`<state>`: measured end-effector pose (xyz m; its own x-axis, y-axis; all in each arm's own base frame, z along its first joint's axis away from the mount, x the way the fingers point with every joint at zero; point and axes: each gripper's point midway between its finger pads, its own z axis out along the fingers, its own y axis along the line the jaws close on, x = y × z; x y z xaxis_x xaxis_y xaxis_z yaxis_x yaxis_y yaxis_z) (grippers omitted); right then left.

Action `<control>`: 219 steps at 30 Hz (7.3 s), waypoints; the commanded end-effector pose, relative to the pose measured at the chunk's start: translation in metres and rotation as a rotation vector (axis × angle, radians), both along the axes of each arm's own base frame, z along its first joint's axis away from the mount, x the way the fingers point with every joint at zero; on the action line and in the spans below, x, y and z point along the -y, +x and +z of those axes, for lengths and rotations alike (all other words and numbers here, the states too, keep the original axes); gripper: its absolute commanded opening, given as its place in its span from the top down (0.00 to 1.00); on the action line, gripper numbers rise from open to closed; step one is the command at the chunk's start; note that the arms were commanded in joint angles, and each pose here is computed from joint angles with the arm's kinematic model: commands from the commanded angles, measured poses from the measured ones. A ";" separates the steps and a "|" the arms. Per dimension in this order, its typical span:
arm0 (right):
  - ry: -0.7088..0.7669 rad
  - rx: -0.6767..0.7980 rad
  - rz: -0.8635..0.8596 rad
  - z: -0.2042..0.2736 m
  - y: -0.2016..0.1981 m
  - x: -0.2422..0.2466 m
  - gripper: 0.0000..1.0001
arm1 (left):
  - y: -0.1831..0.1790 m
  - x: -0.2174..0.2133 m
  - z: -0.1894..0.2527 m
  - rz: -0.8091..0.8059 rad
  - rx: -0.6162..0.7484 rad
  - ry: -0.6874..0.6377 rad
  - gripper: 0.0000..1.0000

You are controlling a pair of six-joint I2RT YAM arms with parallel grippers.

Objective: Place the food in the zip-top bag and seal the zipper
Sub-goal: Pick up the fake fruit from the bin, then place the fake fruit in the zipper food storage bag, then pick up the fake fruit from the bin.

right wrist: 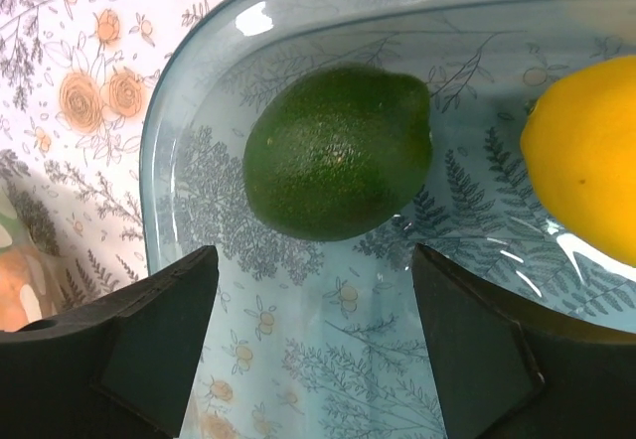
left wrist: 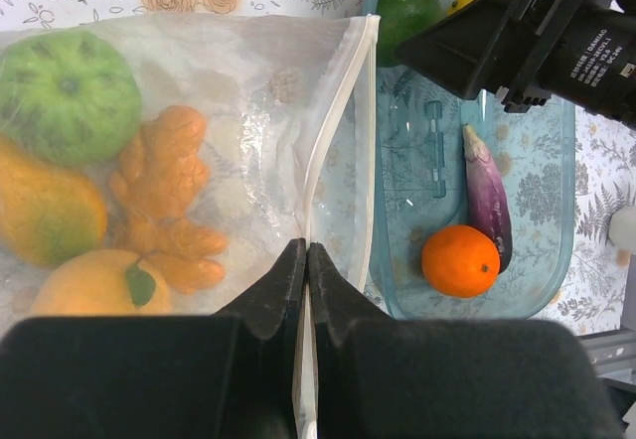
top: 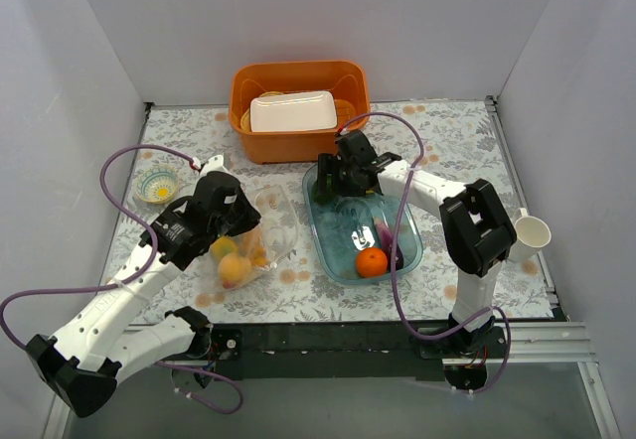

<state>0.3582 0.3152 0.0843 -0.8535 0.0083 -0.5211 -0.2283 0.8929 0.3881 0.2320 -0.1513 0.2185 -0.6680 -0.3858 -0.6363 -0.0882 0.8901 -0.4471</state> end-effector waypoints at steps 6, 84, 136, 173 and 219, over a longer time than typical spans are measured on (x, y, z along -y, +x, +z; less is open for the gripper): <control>0.057 0.145 -0.077 0.026 0.038 -0.009 0.14 | -0.001 -0.010 0.005 0.046 0.003 0.019 1.00; -0.093 0.056 0.398 -0.003 -0.071 0.006 0.09 | -0.001 -0.007 0.000 0.028 -0.014 0.022 1.00; 0.199 0.241 0.231 0.110 -0.077 -0.021 0.52 | -0.001 -0.004 -0.003 0.021 -0.018 0.015 1.00; 0.376 0.206 0.684 0.115 -0.155 -0.147 0.03 | 0.001 -0.009 0.007 0.040 0.007 0.018 1.00; -0.085 -0.001 0.029 0.021 -0.177 0.095 0.02 | 0.004 0.002 -0.008 0.017 -0.016 -0.005 1.00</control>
<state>0.1773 0.2027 0.0957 -0.8670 -0.0930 -0.4895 -0.2310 0.9455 0.2296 0.2366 -0.1517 0.2082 -0.6766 -0.3942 -0.6219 -0.1178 0.8917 -0.4370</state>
